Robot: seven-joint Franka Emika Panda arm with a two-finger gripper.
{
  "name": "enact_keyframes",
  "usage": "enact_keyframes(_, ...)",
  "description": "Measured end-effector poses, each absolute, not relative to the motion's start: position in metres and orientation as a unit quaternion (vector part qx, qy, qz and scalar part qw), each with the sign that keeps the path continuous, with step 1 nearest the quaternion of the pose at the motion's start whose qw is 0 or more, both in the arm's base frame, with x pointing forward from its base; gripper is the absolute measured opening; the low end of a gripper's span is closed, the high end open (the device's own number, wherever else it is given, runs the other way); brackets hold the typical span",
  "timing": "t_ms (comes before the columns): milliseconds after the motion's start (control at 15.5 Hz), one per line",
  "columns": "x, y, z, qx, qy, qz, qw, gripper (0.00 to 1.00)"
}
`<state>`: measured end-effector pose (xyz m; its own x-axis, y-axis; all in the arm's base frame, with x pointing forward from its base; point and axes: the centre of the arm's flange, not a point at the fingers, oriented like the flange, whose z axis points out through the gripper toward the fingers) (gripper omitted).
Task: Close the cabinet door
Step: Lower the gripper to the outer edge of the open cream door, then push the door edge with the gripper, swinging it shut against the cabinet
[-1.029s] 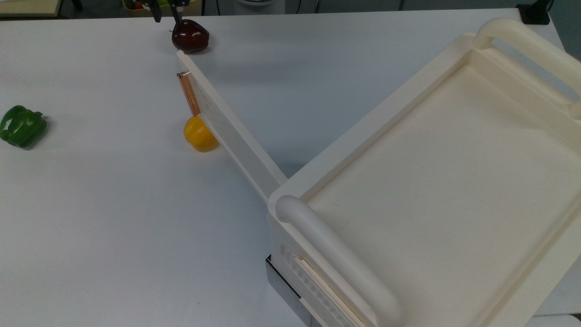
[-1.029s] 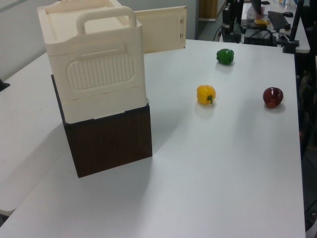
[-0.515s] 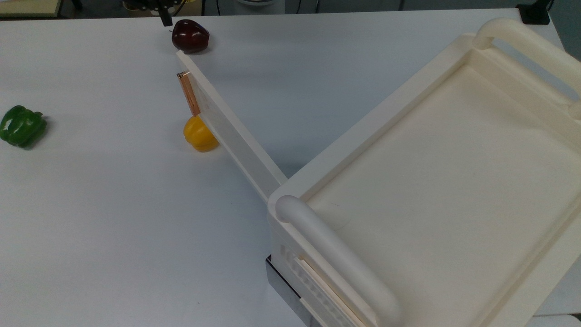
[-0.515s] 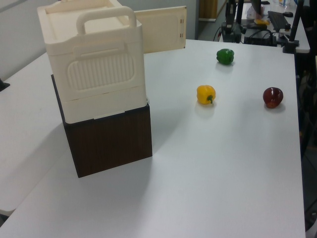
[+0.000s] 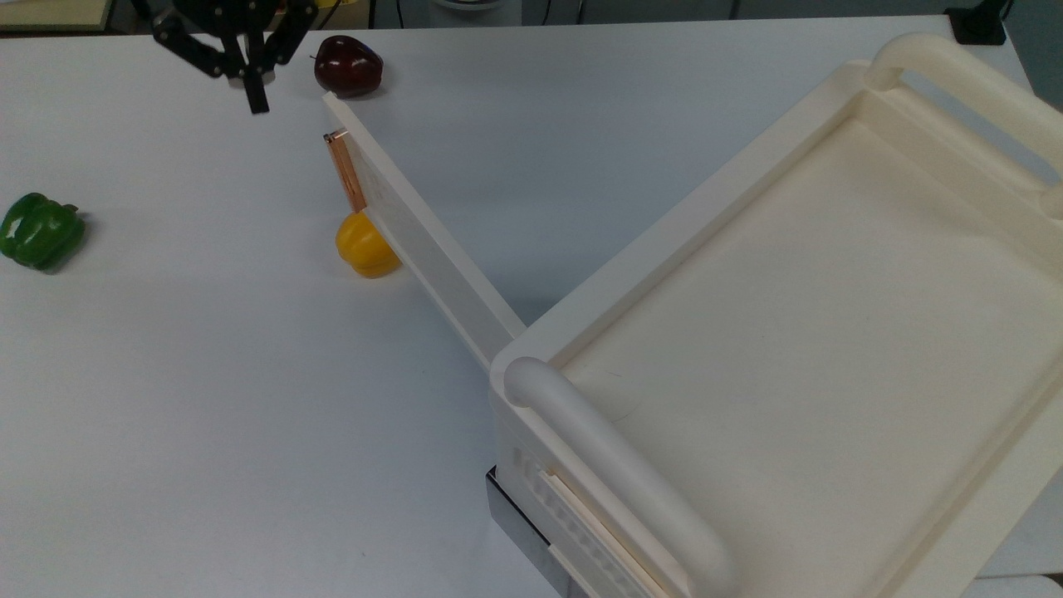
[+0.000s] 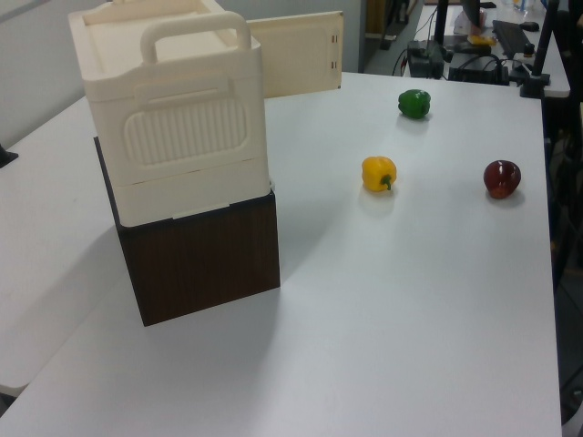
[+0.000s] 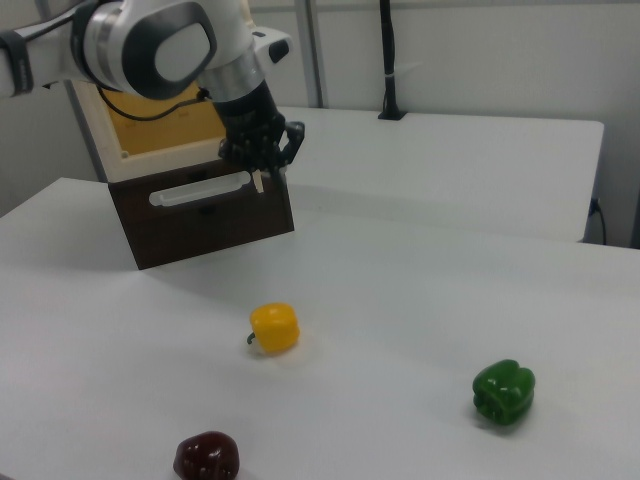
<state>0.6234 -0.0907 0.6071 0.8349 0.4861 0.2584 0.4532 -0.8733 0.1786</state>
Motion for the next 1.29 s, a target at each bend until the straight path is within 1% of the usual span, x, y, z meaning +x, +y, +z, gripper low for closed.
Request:
enact_keyframes(257,0.651,-0.088,0.606,0.917,0.305,0.247,0.068,0.01)
enact_keyframes(386,0.658,-0.088,0.602,0.903,0.326,0.268,0.074,0.01)
enact_keyframes(579,0.665,-0.083,0.596,0.896,0.339,0.276,0.079,0.01)
enact_keyframes(836,0.671,-0.051,0.591,0.890,0.353,0.283,0.059,0.01)
enact_keyframes(1287,0.672,0.002,0.592,0.878,0.380,0.288,0.042,0.01)
